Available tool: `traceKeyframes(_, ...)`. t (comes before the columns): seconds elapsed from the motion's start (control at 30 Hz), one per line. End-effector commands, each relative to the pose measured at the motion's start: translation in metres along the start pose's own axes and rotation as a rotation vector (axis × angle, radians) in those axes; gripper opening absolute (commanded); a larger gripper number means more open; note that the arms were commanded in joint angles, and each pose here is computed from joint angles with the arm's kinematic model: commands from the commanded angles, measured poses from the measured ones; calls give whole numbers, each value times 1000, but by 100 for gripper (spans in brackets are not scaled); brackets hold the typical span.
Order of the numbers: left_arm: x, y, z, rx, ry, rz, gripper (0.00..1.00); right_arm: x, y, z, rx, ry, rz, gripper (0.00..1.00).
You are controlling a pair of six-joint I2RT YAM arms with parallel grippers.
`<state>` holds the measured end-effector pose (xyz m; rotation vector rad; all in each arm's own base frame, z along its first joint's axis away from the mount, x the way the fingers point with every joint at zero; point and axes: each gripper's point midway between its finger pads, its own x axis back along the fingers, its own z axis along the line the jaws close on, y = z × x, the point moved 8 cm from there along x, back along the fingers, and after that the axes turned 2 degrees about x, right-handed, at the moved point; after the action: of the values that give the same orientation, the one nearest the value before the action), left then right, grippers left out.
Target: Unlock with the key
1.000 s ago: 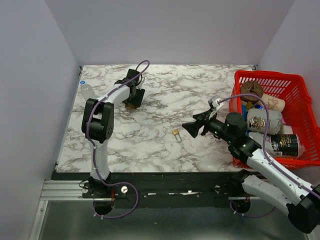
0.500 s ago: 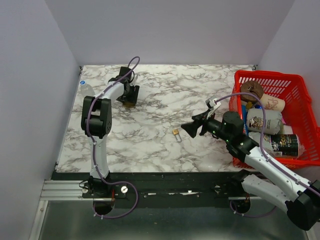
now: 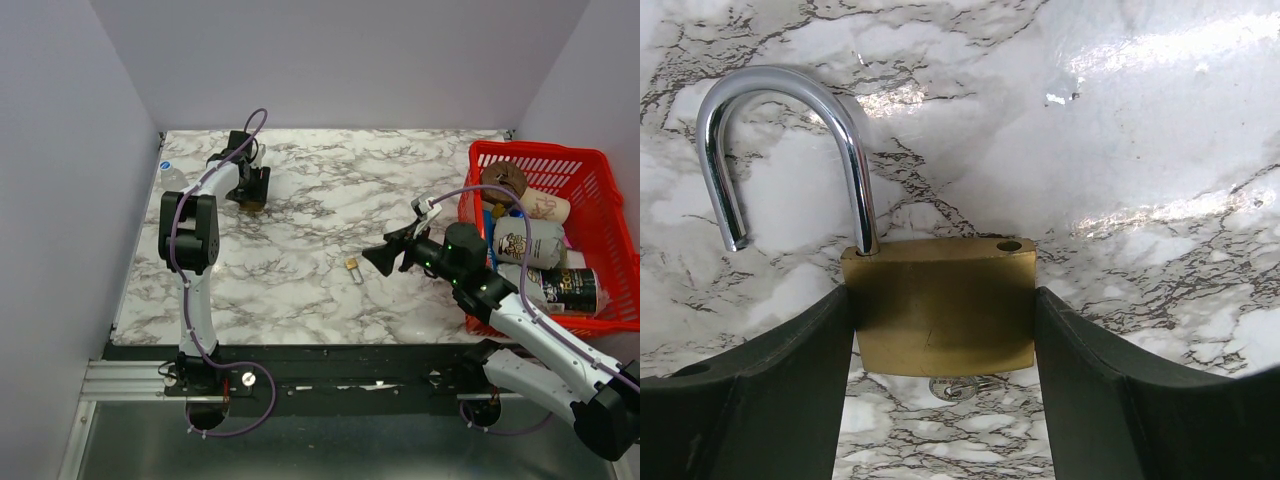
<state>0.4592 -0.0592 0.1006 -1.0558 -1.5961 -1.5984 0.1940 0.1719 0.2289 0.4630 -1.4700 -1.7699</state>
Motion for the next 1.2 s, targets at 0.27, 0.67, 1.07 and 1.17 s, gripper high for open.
traceKeyframes(0.27, 9, 8, -7, 15, -44, -18, 73, 3, -3, -2, -22, -29, 17, 86)
traceKeyframes(0.67, 27, 16, -10, 15, -37, -93, 91, 4, -3, -3, -23, -38, 24, 86)
traceKeyframes(1.07, 127, 36, -29, -49, 58, -402, 99, 3, -10, -12, 15, -108, 112, 85)
traceKeyframes(1.17, 159, 33, -50, -88, 38, -471, 99, 4, -8, -15, 33, -137, 153, 82)
